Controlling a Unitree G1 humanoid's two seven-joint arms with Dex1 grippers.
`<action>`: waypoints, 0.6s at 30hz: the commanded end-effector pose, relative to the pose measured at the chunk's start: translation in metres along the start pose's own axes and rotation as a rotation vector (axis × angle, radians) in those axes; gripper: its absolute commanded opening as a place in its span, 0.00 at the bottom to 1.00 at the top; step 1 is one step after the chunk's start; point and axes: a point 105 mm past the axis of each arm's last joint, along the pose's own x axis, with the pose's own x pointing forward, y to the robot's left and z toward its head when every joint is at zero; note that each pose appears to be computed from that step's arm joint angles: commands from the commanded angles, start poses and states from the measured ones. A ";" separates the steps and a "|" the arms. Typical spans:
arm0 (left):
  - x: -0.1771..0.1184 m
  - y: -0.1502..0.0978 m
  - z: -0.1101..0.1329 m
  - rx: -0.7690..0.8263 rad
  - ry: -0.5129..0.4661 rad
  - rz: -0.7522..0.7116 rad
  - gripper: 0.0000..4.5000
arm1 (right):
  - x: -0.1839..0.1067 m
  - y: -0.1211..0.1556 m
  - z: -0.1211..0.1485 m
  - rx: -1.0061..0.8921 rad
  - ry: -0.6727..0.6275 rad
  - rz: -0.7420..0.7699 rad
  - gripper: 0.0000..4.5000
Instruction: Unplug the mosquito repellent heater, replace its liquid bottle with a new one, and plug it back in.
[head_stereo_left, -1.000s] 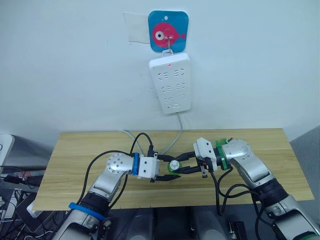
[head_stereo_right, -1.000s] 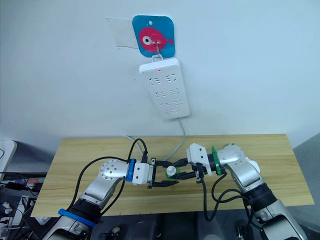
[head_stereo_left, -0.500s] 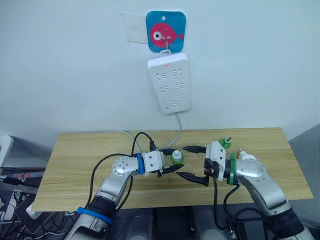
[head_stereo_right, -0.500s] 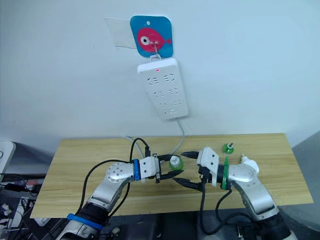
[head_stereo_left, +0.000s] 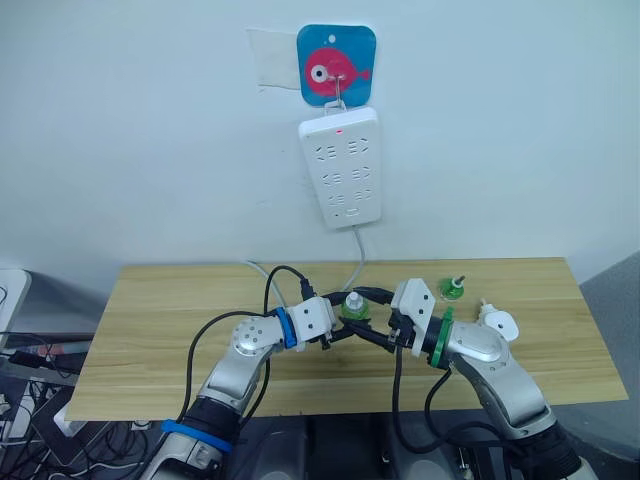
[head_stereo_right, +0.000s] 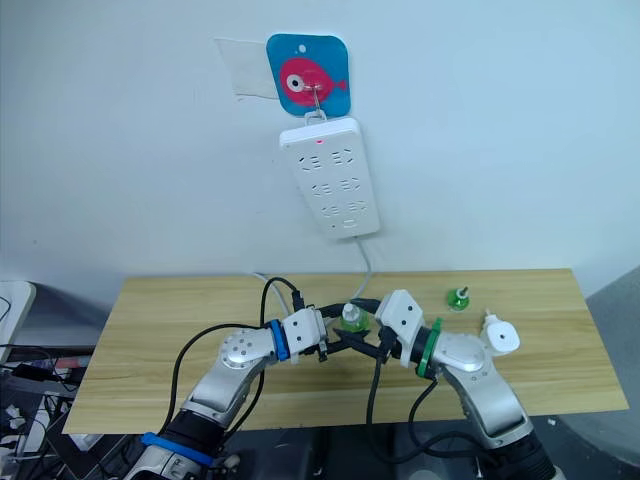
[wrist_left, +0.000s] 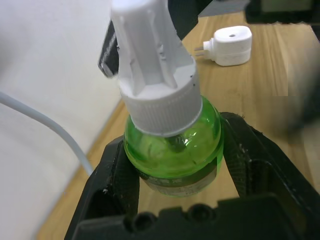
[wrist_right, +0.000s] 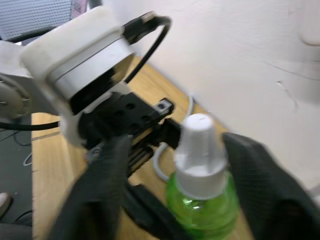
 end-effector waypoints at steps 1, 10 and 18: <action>0.003 -0.003 0.011 0.023 -0.036 -0.005 0.50 | 0.002 0.010 0.002 -0.007 -0.021 0.034 0.32; 0.001 -0.005 0.016 0.037 -0.051 -0.060 0.50 | -0.006 0.002 0.009 -0.026 -0.027 0.111 0.07; -0.014 -0.044 0.016 0.156 -0.047 -0.392 0.50 | -0.008 0.014 0.024 -0.098 0.005 0.591 0.07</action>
